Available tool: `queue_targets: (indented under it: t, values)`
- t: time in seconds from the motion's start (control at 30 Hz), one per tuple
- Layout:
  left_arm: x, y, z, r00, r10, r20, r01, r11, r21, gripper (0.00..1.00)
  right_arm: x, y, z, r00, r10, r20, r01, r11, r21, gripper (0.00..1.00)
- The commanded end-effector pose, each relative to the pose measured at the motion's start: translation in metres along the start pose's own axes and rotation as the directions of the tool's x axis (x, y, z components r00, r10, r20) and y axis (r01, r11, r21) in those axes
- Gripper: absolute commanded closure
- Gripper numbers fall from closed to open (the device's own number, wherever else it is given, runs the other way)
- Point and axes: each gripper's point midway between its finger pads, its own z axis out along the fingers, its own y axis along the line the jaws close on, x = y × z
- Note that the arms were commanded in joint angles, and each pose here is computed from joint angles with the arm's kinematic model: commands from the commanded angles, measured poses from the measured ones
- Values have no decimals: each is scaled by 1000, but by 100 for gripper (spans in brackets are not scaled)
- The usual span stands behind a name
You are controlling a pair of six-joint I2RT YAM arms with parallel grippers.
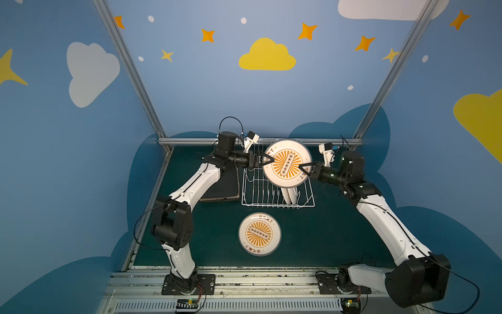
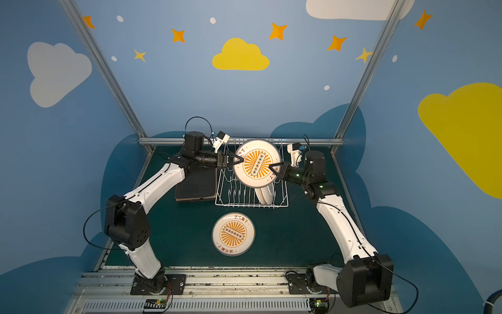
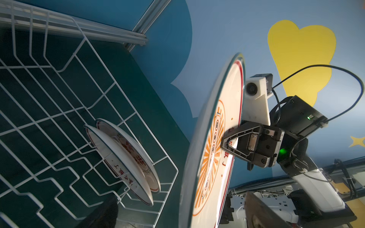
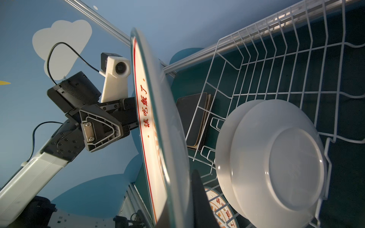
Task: Unload the plates from the dish rack
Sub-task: Pick up a plate from the dish rack.
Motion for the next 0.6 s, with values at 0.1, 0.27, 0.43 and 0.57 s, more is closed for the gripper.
queue_targets:
  t: [0.1,0.27,0.43,0.57]
  values:
    - [0,-22,5,999,31,-37,-29,998,58,24,-9,16,5,1000,-16,-10,15,996,-88,100]
    - [7,-22,6,998,25,-61,-22,998,56,39,-8,17,9,1000,-1,-30,-2,994,-109,100]
    - [8,-23,7,997,33,-66,-30,998,51,49,-5,17,14,998,17,-64,-25,992,-124,100]
    - [7,-27,7,997,49,-63,-46,998,49,60,-3,14,17,997,23,-78,-33,992,-123,100]
